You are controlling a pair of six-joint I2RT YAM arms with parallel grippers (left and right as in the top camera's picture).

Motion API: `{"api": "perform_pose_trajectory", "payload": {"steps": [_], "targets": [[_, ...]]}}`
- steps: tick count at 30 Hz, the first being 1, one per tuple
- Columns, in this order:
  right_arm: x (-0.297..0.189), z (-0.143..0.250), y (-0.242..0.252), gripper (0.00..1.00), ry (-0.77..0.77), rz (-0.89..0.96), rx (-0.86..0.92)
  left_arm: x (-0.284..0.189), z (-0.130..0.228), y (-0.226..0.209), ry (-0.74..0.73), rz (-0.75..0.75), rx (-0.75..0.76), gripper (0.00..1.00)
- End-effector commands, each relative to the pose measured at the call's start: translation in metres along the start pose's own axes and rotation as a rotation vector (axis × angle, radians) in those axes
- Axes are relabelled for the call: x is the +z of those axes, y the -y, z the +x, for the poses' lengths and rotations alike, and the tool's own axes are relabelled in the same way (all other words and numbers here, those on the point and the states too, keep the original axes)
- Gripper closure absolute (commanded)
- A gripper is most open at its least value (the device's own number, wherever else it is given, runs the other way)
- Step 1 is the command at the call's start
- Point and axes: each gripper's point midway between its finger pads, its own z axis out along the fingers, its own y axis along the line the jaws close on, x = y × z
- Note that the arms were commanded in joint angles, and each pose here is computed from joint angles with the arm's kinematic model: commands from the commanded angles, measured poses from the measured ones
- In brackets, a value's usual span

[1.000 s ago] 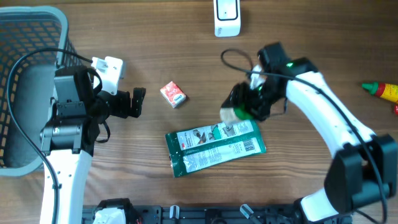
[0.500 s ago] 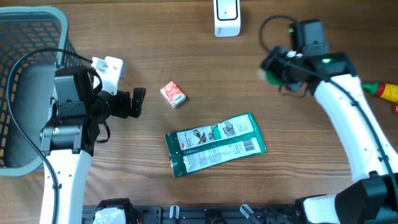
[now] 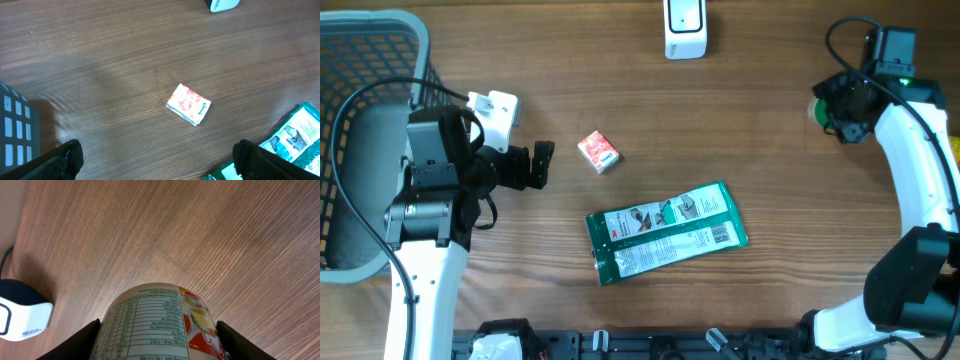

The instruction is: Scan the item barcode

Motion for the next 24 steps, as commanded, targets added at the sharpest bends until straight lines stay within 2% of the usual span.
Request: {"api": "perform_pose_trajectory", "payload": {"steps": [1,12,17,24], "targets": [[-0.006,-0.006,-0.008,0.66,0.061,0.003,0.027,0.001,0.002,0.001,-0.002,0.016,-0.014,0.00],[-0.006,0.001,-0.014,0.66,0.061,0.000,0.029,0.001,0.002,0.001,-0.002,0.016,-0.014,0.00],[-0.002,-0.004,-0.021,0.57,0.089,-0.020,0.029,0.001,0.002,0.001,-0.002,0.016,-0.014,0.00],[0.023,-0.031,0.016,0.58,0.087,0.069,0.137,0.001,0.002,0.001,-0.002,0.016,-0.014,0.00]]}}
